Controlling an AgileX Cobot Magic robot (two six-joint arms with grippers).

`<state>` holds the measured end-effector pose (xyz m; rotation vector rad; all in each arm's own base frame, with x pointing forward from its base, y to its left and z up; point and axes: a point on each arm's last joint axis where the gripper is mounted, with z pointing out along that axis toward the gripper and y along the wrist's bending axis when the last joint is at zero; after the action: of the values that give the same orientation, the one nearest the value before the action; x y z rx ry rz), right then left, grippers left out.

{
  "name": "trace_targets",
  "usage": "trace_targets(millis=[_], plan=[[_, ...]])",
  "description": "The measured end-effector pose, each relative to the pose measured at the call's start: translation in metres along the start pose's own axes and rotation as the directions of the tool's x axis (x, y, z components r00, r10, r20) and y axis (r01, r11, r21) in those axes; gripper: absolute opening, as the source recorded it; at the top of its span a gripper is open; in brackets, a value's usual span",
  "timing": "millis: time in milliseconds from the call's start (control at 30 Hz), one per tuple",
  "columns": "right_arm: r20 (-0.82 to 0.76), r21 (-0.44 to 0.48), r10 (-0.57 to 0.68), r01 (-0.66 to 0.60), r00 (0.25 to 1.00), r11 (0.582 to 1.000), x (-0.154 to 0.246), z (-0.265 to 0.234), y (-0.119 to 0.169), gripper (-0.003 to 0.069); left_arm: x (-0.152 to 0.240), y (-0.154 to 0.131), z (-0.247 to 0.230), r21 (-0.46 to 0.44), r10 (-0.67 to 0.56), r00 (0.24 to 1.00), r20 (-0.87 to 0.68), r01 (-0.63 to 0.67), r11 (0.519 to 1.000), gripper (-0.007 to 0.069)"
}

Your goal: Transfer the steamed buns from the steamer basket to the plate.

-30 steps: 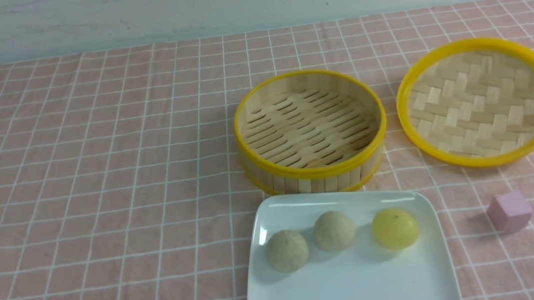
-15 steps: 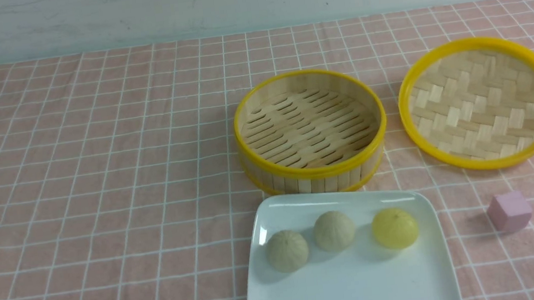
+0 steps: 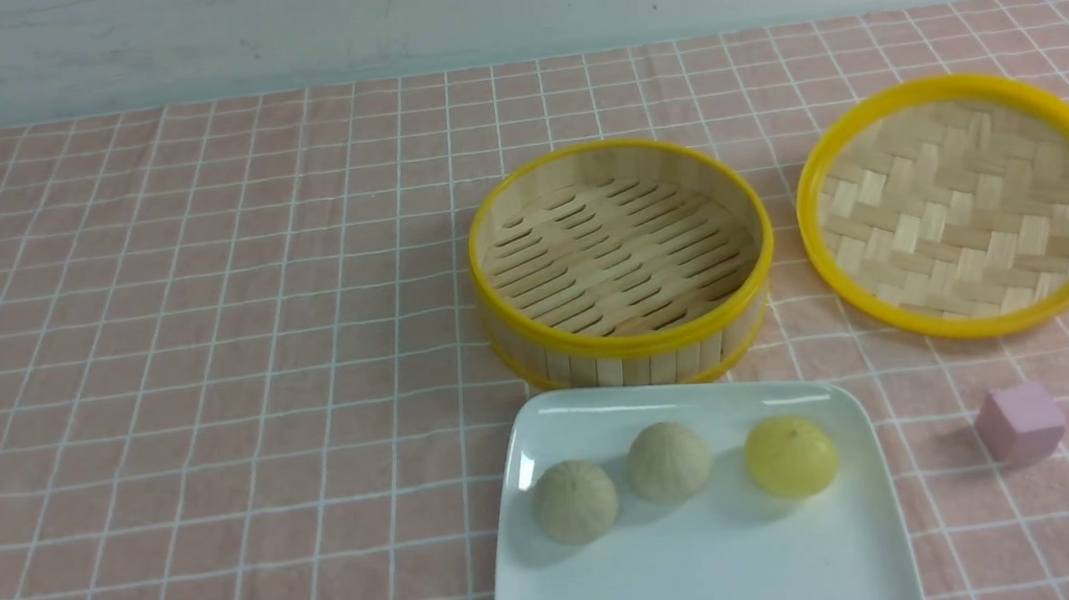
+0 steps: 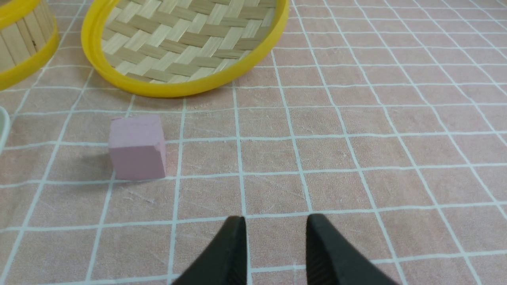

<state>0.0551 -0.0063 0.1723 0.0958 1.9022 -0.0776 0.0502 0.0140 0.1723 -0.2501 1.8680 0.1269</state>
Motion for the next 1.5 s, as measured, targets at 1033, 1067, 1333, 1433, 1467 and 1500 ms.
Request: trace_targets(millis=[1033, 1067, 1333, 1433, 1467, 1500], plan=[[-0.001, 0.000, 0.000, 0.000, 1.000, 1.000, 0.0000, 0.0000, 0.0000, 0.0239, 0.0000, 0.0000, 0.0000, 0.000, 0.000, 1.000, 0.000, 0.000, 1.000, 0.0421], [-0.001, 0.000, 0.000, 0.000, 1.000, 1.000, 0.0000, 0.0000, 0.0000, 0.0239, 0.0000, 0.0000, 0.0000, 0.000, 0.000, 1.000, 0.000, 0.000, 1.000, 0.0421], [-0.001, 0.000, 0.000, 0.000, 1.000, 1.000, 0.0000, 0.0000, 0.0000, 0.0239, 0.0000, -0.0015, 0.0000, 0.027, 0.010, 1.000, -0.001, -0.010, 1.000, 0.0421], [-0.001, 0.000, 0.000, 0.000, 1.000, 1.000, 0.0000, 0.0000, 0.0000, 0.0239, 0.0001, -0.0021, 0.0001, 0.039, 0.013, 1.000, -0.001, -0.013, 0.999, 0.0421], [-0.001, 0.000, 0.000, 0.000, 1.000, 1.000, 0.0000, 0.0000, 0.0000, 0.0239, 0.0001, -0.0022, 0.0001, 0.040, 0.014, 1.000, -0.001, -0.014, 0.999, 0.0421], [-0.001, 0.000, 0.000, 0.000, 1.000, 1.000, 0.0000, 0.0000, 0.0000, 0.0239, 0.0001, -0.0024, 0.0001, 0.044, 0.015, 1.000, -0.001, -0.015, 0.999, 0.0421]])
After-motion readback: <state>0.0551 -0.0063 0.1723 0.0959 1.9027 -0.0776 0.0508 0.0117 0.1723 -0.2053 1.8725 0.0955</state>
